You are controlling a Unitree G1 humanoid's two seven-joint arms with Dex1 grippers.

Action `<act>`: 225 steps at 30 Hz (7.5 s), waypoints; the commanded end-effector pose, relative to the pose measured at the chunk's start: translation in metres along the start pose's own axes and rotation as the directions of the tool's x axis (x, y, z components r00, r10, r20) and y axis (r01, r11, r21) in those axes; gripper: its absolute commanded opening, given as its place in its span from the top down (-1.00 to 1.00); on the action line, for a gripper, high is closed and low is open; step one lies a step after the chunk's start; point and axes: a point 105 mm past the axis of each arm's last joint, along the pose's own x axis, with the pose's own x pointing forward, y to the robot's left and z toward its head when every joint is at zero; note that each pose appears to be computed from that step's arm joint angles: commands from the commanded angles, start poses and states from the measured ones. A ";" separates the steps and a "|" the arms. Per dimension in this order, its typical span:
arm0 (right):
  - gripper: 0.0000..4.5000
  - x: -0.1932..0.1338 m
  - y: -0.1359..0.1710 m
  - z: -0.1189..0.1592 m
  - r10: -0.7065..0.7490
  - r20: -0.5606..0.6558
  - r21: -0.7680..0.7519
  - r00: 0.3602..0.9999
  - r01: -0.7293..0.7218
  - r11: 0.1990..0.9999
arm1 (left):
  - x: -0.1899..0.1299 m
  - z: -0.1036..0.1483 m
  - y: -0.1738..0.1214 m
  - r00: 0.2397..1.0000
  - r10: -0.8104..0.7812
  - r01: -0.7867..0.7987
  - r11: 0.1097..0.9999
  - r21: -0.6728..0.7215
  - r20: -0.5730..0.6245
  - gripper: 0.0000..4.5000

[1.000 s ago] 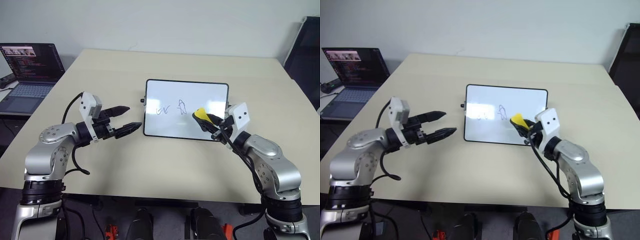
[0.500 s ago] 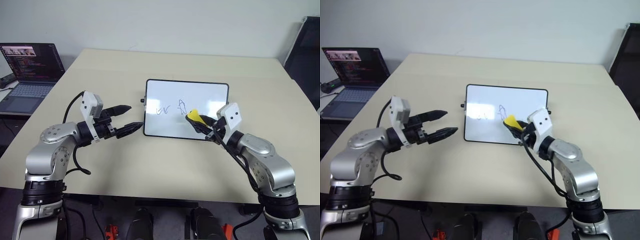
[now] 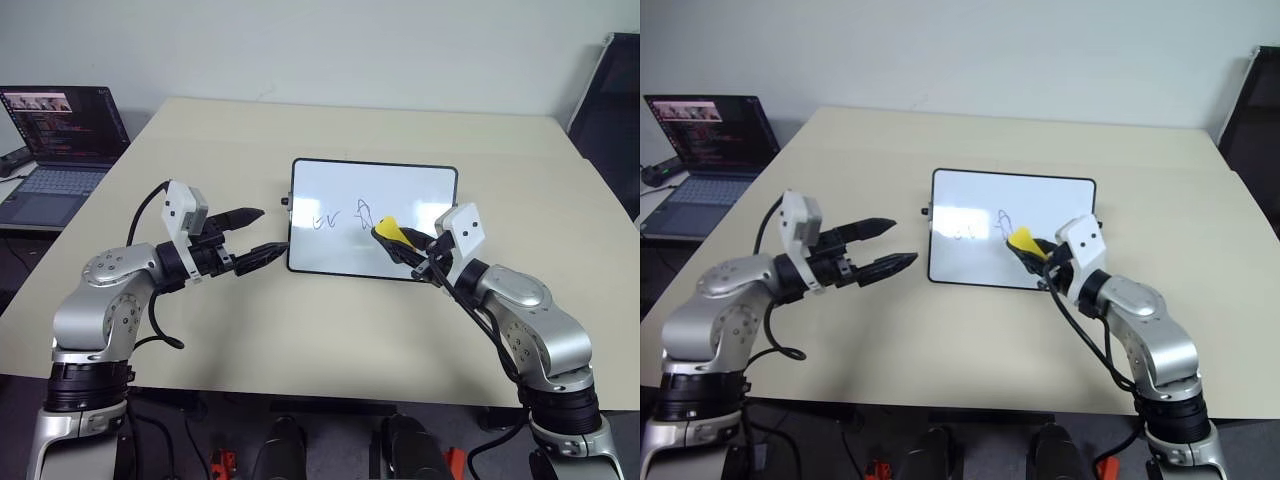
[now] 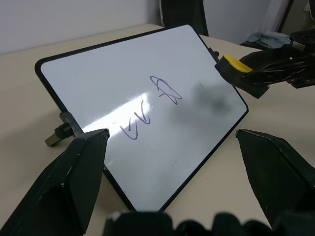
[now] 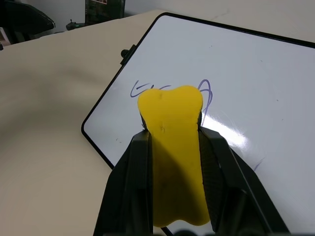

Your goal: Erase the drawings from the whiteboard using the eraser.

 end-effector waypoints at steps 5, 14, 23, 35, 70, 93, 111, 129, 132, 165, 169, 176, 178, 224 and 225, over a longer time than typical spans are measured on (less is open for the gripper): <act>0.57 0.013 -0.002 0.024 0.011 0.066 -0.149 0.998 -0.001 0.989 | 0.002 0.009 -0.004 1.000 -0.019 0.019 0.998 0.059 0.005 -1.00; 0.57 0.045 -0.019 0.024 -0.038 0.018 -0.418 0.999 0.042 0.908 | 0.004 0.003 -0.005 0.999 -0.042 0.044 0.996 0.077 -0.024 -1.00; 0.57 0.076 -0.028 0.031 -0.097 0.036 -0.473 0.995 0.103 0.875 | 0.005 0.001 -0.005 0.997 -0.062 0.065 0.994 0.086 -0.040 -1.00; 0.57 0.073 -0.021 -0.022 -0.002 -0.262 -0.502 0.965 -0.134 0.855 | 0.006 -0.003 -0.009 0.997 -0.067 0.070 0.994 0.080 -0.043 -1.00; 0.57 0.063 -0.055 -0.002 -0.219 -0.124 -0.667 0.968 0.082 0.740 | 0.005 -0.003 -0.010 0.997 -0.065 0.068 0.995 0.075 -0.037 -1.00; 0.57 0.050 -0.008 0.005 0.029 -0.091 -0.297 0.995 -0.055 0.953 | 0.005 0.009 -0.002 0.999 -0.029 0.028 0.998 0.064 0.019 -1.00; 0.57 -0.003 0.027 0.001 0.184 -0.072 -0.009 0.980 -0.185 0.983 | -0.010 -0.008 -0.006 0.999 -0.020 0.022 0.998 0.054 -0.042 -1.00; 0.57 0.001 0.030 0.000 0.187 -0.086 -0.032 0.979 -0.190 0.981 | -0.008 -0.010 -0.009 0.996 -0.055 0.061 0.994 0.088 -0.070 -1.00; 0.57 0.002 0.030 0.000 0.189 -0.086 -0.031 0.978 -0.192 0.981 | -0.009 -0.011 -0.009 0.996 -0.054 0.060 0.994 0.087 -0.071 -1.00; 0.57 0.108 0.016 0.019 0.042 -0.047 -0.606 0.998 -0.062 0.793 | -0.017 -0.019 -0.006 0.993 -0.036 0.046 0.995 0.089 -0.110 -1.00; 0.57 0.105 0.028 -0.006 0.106 -0.174 -0.603 0.979 -0.191 0.775 | -0.017 -0.019 -0.007 0.993 -0.034 0.044 0.995 0.088 -0.110 -1.00; 0.57 0.108 0.020 0.003 0.061 -0.163 -0.650 0.985 -0.154 0.744 | -0.016 -0.019 -0.007 0.994 -0.030 0.040 0.995 0.091 -0.107 -1.00; 0.57 0.114 0.004 0.022 -0.023 -0.085 -0.674 0.996 -0.041 0.738 | -0.016 -0.019 -0.007 0.994 -0.030 0.039 0.995 0.090 -0.106 -1.00; 0.57 0.140 0.034 0.005 0.121 -0.249 -0.760 0.961 -0.271 0.591 | -0.017 -0.019 -0.009 0.995 -0.019 0.028 0.995 0.093 -0.093 -1.00; 0.57 0.135 0.036 -0.005 0.142 -0.296 -0.748 0.945 -0.321 0.582 | -0.017 -0.019 -0.009 0.995 -0.020 0.028 0.995 0.093 -0.093 -1.00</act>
